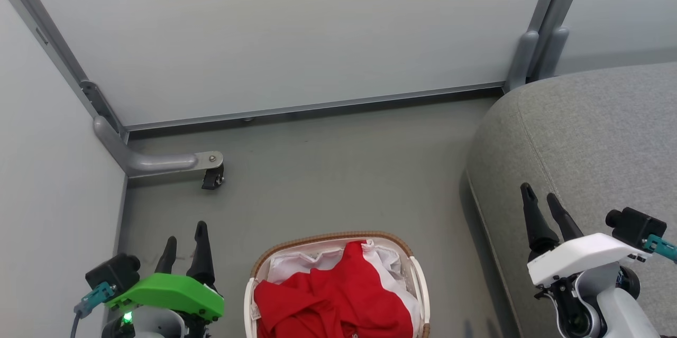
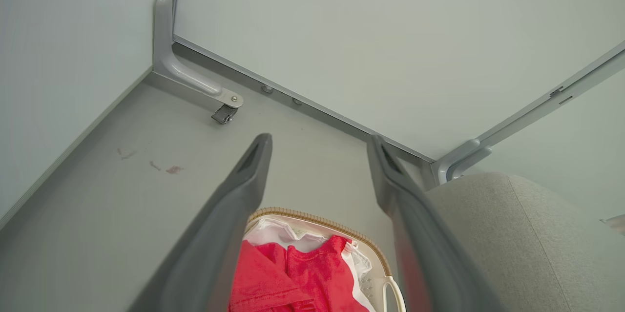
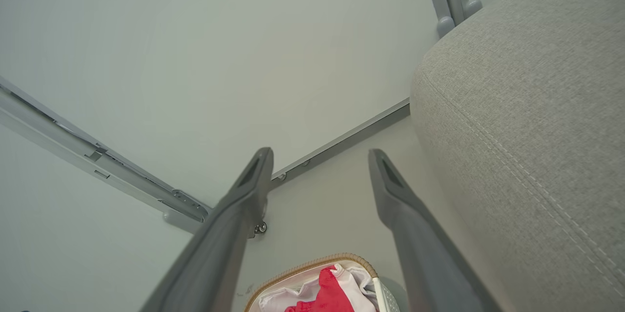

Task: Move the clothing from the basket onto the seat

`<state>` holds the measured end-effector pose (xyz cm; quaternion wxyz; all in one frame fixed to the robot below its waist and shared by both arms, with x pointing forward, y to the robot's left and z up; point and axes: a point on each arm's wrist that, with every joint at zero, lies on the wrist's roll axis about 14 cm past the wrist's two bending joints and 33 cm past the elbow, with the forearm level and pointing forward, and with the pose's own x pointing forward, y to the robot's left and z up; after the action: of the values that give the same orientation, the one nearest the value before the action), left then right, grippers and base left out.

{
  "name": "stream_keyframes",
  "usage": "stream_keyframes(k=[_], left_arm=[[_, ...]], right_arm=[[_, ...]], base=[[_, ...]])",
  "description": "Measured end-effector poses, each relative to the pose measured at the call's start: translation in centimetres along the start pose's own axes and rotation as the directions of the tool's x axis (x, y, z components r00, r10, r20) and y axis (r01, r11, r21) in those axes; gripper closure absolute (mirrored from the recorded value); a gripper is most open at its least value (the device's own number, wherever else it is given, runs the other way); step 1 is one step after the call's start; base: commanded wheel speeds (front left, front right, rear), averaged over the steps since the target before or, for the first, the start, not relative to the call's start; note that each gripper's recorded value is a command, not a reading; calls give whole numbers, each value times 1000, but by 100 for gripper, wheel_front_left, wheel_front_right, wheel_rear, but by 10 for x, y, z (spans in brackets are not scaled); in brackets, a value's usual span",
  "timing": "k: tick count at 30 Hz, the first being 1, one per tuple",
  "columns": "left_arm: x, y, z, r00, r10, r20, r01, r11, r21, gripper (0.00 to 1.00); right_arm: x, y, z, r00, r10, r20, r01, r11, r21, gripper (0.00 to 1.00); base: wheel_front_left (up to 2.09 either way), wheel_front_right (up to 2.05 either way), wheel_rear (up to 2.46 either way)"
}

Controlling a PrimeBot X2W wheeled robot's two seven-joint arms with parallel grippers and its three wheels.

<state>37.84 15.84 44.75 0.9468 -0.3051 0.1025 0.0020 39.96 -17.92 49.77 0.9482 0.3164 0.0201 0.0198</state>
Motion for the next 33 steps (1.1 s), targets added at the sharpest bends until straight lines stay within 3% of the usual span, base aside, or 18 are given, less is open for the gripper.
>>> stream_keyframes(k=[12,33], left_arm=[[5,-9,-2,1000,-30,0,30,987,159,0],[8,-13,-9,999,-49,-1,47,938,342,0]], right_arm=[[6,11,0,999,50,-3,-50,985,-163,0],[11,7,-4,998,56,-19,-59,914,-402,0]], base=[[0,0,0],[0,0,0]])
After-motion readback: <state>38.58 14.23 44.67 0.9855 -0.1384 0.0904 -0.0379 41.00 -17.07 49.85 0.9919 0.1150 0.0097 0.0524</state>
